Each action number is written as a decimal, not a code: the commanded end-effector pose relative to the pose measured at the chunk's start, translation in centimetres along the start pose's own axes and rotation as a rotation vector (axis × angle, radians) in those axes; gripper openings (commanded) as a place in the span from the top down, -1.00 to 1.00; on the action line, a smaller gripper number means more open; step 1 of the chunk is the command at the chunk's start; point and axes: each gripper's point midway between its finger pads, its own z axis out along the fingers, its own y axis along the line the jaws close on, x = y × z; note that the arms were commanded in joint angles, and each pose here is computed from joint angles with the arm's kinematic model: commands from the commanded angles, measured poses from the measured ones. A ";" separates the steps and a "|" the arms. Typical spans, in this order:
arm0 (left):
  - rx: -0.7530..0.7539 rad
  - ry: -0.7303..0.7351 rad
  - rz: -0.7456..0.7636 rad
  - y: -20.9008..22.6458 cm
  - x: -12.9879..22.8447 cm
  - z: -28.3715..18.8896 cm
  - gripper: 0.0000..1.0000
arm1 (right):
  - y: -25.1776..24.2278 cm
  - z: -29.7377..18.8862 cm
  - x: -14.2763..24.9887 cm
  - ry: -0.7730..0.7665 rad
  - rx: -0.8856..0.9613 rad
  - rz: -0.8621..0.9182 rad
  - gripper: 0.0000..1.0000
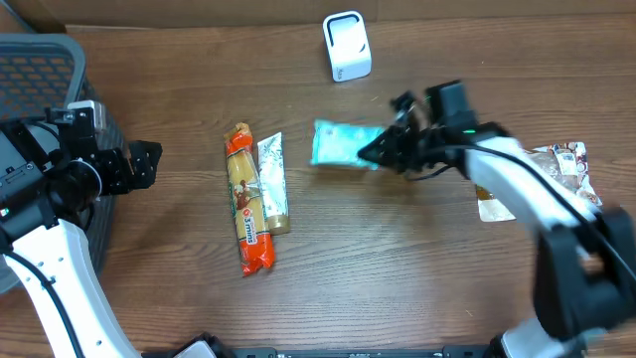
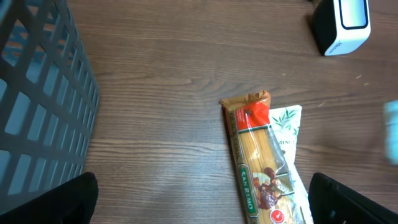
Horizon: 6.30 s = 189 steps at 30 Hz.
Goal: Scan the item barcode
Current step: 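Regrasp the tissue pack's edge with the right gripper and lift it, then hold the tissue pack's barcode up to the white scanner, then carry the tissue pack right and release it on the table, then reach the right gripper to the white tube and grasp it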
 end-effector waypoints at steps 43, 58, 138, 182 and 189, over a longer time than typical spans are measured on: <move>0.013 -0.004 0.013 -0.1 0.0 0.0 -0.99 | 4.1 -7.0 -20.7 -0.431 1.506 -0.989 0.93; 0.013 -0.004 0.013 -0.1 0.0 0.0 -0.99 | -0.8 0.7 -25.6 -0.272 1.588 -1.436 0.93; 0.013 -0.004 0.013 -0.1 0.0 0.0 -0.99 | -10.1 -7.6 2.9 0.003 0.545 -0.030 0.83; 0.013 -0.004 0.013 -0.1 0.0 0.0 -0.99 | 1.7 16.8 2.0 -0.004 0.126 -0.086 -0.97; 0.013 -0.004 0.013 -0.1 0.0 0.0 -0.99 | 0.2 19.6 3.5 -0.035 0.218 -0.097 -0.94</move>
